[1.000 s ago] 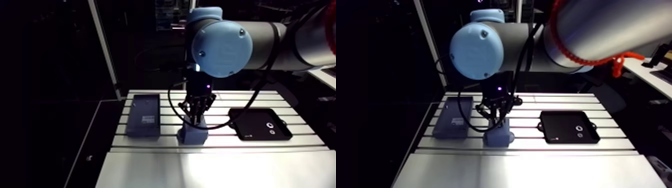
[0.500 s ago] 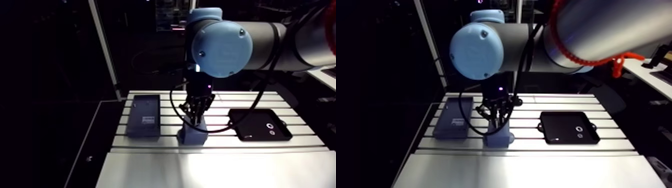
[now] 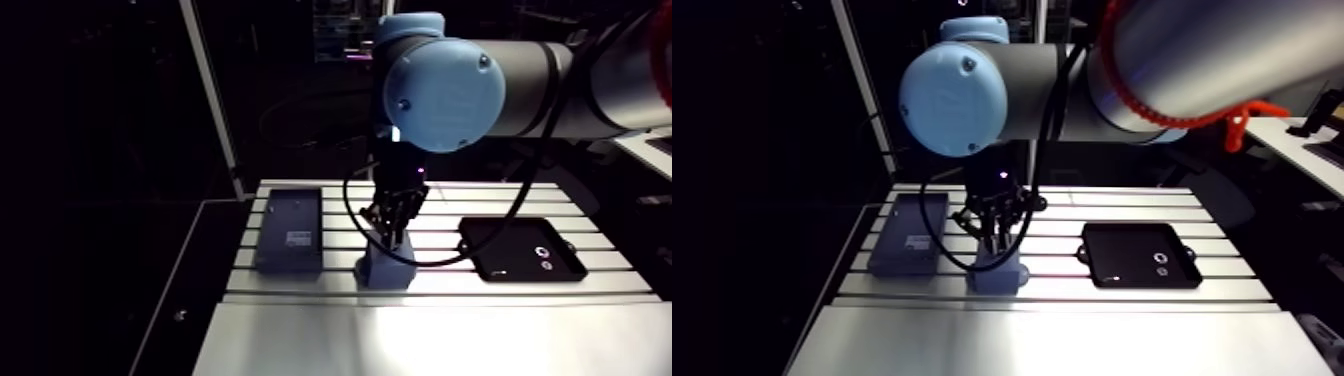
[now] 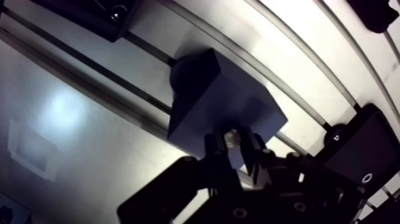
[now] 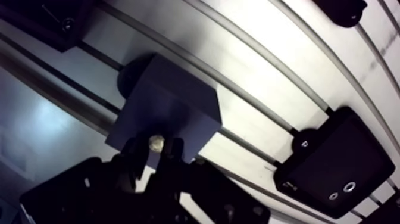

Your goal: Pick up the M10 bolt and insert it into the hex recess until seated.

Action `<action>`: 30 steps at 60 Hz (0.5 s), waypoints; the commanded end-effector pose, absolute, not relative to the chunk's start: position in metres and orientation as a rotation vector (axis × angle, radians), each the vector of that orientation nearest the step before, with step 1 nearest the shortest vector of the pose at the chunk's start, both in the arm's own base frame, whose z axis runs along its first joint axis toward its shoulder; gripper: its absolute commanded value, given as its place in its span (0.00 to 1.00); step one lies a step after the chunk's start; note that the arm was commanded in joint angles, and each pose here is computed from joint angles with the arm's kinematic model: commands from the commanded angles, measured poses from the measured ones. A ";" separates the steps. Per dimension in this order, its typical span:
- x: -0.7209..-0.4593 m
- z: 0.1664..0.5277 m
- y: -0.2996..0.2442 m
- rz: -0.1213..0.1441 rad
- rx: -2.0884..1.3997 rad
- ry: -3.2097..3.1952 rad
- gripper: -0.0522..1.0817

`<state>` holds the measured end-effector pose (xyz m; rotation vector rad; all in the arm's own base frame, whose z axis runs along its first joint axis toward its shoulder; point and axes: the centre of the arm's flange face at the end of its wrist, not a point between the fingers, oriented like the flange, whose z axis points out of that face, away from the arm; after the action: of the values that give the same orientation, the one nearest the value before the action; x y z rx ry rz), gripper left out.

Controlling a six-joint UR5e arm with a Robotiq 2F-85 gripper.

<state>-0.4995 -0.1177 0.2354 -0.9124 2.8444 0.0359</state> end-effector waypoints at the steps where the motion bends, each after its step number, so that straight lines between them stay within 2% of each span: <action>1: -0.499 0.236 -0.117 0.049 -0.953 2.828 0.17; 4: -0.499 0.235 -0.117 0.056 -0.960 2.822 0.07; 30: -0.497 0.260 -0.116 0.086 -0.925 2.883 0.06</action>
<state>-0.4990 -0.1163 0.2463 -0.9613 2.8442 0.0735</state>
